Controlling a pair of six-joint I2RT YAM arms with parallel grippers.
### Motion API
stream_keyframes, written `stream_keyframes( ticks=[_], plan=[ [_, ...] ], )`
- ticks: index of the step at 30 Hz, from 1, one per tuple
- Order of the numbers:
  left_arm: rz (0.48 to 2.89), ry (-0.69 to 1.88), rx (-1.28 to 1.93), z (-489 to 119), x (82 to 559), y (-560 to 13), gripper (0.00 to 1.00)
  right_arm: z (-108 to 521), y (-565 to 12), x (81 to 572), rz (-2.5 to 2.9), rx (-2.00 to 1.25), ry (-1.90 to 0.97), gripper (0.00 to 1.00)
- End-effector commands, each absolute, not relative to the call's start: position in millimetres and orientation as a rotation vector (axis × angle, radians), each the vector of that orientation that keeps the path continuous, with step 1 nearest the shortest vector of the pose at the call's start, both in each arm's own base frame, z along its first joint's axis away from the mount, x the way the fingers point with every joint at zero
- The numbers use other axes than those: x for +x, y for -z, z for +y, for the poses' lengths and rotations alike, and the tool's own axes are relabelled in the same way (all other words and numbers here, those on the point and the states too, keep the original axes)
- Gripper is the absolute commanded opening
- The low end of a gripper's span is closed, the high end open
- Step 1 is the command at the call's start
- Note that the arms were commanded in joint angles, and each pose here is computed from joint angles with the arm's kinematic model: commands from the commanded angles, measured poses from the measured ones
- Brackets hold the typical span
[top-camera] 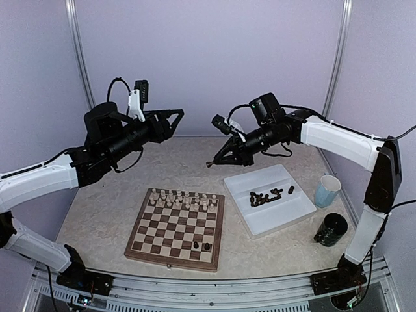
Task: Set up the chess pieces on the board
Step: Place the bishop on c8.
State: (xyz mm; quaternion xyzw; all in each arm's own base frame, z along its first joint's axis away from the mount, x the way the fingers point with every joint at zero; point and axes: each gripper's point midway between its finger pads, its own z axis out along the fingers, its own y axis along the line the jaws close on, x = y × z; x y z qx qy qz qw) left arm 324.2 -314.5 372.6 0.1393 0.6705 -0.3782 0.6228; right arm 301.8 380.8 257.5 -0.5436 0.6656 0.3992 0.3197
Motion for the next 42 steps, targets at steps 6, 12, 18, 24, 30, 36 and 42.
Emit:
stream_keyframes(
  ticks=[6, 12, 18, 24, 30, 36, 42],
  plan=[
    [1.672, 0.493, 0.216, -216.8, 359.9, -344.6, 0.59, 427.6, -220.8, 234.8, 1.669, -1.885, -0.683, 0.06],
    [1.666, 0.475, 0.200, -201.1, 360.3, -343.4, 0.61, 445.9, -160.9, 181.0, 1.607, -2.168, -0.455, 0.05],
    [1.666, 0.466, 0.202, -198.7, 360.7, -344.6, 0.61, 465.1, -133.6, 150.3, 1.547, -2.294, -0.385, 0.05],
    [1.663, 0.486, 0.193, -197.8, 358.3, -348.4, 0.61, 475.5, -102.4, 119.4, 1.495, -2.423, -0.315, 0.05],
    [1.640, 0.488, 0.180, -193.2, 353.5, -357.2, 0.61, 478.2, -81.9, 113.0, 1.489, -2.465, -0.246, 0.06],
    [1.631, 0.500, 0.186, -193.7, 351.0, -361.4, 0.61, 483.5, -71.2, 118.6, 1.496, -2.461, -0.195, 0.06],
    [1.624, 0.510, 0.191, -194.6, 348.8, -364.5, 0.62, 485.4, -65.3, 118.2, 1.497, -2.468, -0.186, 0.12]
  ],
)
